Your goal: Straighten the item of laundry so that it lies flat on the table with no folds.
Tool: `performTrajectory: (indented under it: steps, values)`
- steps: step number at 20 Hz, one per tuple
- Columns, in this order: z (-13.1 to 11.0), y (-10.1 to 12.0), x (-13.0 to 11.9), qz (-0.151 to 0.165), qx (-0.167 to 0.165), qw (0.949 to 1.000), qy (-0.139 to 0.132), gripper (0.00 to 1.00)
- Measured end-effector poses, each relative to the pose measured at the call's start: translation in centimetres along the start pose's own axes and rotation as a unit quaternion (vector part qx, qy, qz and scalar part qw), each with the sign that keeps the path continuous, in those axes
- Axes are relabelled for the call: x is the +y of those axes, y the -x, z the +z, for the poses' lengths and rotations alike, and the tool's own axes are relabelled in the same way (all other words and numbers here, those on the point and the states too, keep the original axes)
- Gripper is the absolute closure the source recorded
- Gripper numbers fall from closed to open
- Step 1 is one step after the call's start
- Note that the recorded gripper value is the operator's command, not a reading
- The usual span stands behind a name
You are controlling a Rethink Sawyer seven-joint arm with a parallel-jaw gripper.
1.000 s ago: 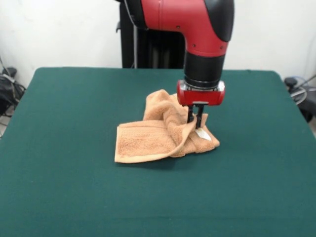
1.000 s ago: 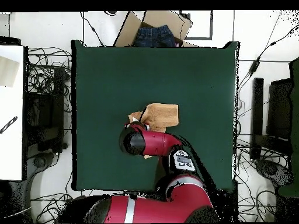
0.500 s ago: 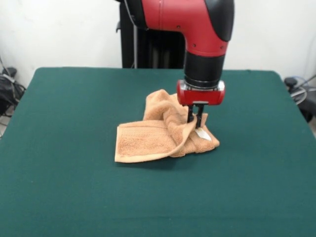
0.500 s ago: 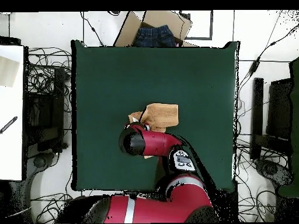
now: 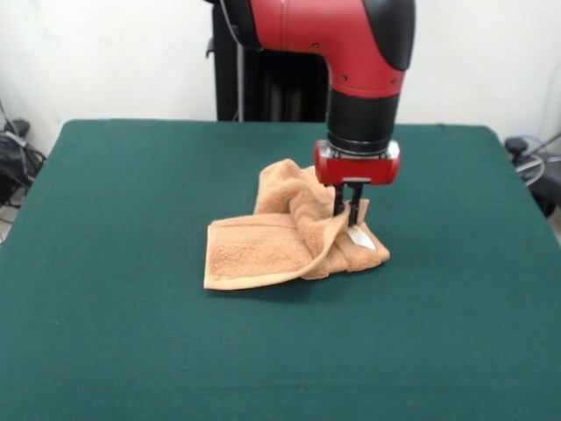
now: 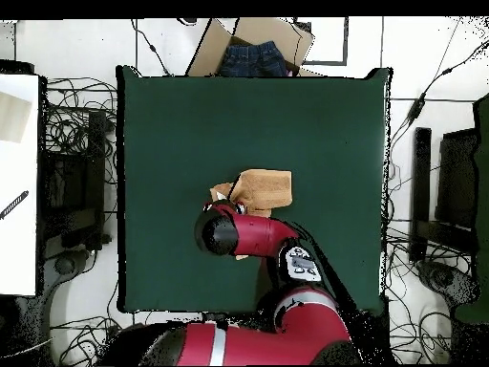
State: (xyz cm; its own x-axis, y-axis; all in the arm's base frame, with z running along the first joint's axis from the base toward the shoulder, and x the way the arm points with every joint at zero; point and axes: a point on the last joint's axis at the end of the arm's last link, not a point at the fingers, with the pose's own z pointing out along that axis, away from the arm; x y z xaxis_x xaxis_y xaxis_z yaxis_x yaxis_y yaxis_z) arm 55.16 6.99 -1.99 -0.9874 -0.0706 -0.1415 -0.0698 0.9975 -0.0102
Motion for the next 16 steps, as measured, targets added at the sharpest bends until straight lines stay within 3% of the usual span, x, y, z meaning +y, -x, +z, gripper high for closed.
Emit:
performTrajectory:
  steps: [16]
  values:
    - [-9.1,-0.5,-2.2,0.031,-0.016,0.9993,0.015,1.0]
